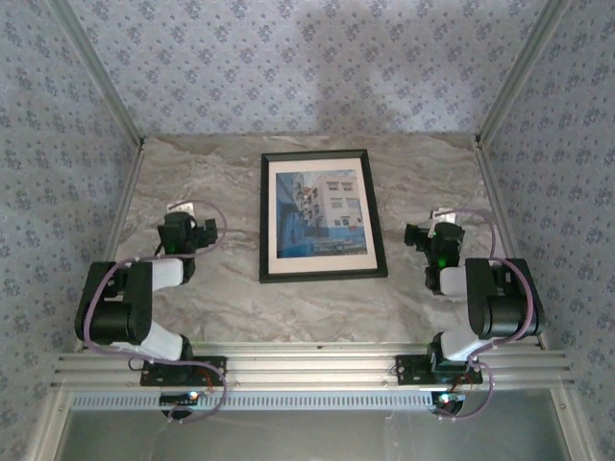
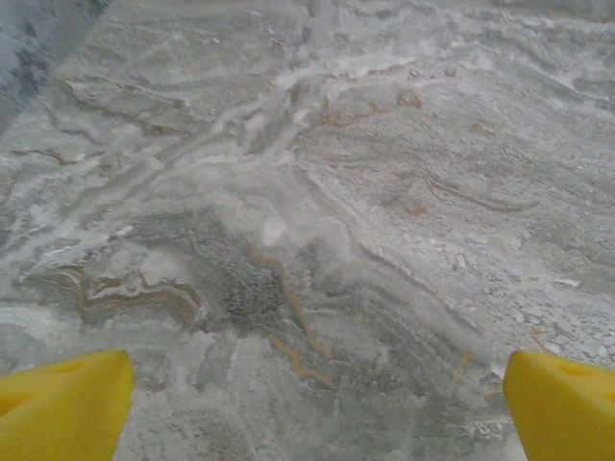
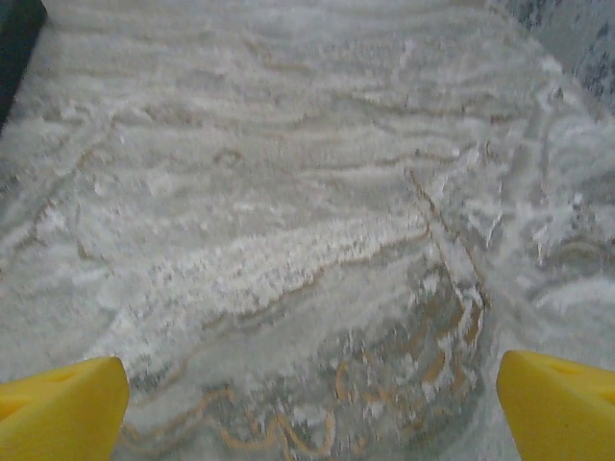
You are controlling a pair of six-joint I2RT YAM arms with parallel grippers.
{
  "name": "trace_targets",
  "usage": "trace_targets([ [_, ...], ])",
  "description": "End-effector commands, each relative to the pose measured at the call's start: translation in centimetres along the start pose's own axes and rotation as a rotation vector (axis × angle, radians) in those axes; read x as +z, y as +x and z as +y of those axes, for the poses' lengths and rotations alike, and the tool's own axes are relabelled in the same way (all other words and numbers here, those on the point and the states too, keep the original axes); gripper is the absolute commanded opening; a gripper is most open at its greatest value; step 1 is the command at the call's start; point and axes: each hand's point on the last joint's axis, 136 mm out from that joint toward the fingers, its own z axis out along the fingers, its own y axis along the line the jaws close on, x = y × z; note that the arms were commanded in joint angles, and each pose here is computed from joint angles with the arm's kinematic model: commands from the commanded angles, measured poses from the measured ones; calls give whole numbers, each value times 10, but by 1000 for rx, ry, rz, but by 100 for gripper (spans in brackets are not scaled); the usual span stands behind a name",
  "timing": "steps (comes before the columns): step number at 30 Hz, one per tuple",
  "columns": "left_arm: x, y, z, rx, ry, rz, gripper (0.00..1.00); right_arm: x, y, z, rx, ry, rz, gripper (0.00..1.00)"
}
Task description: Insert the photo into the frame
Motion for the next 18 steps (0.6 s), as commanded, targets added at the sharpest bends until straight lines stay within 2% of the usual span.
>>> trace_targets([
  [1, -13, -22, 18, -64, -36, -240, 99, 1, -23, -3, -6, 26, -77, 100],
  [2, -14, -17, 19, -68, -40, -190, 99, 1, -24, -3, -8, 30, -83, 100],
  [4, -8, -22, 15, -53, -30, -198, 99, 1, -24, -1, -16, 32, -81, 100],
  [6, -2, -19, 7, -18, -16, -121, 98, 1, -25, -1, -18, 32, -82, 100],
  [18, -2, -21, 9, -26, -18, -139, 98, 1, -25, 0, -21, 25, -80, 100],
])
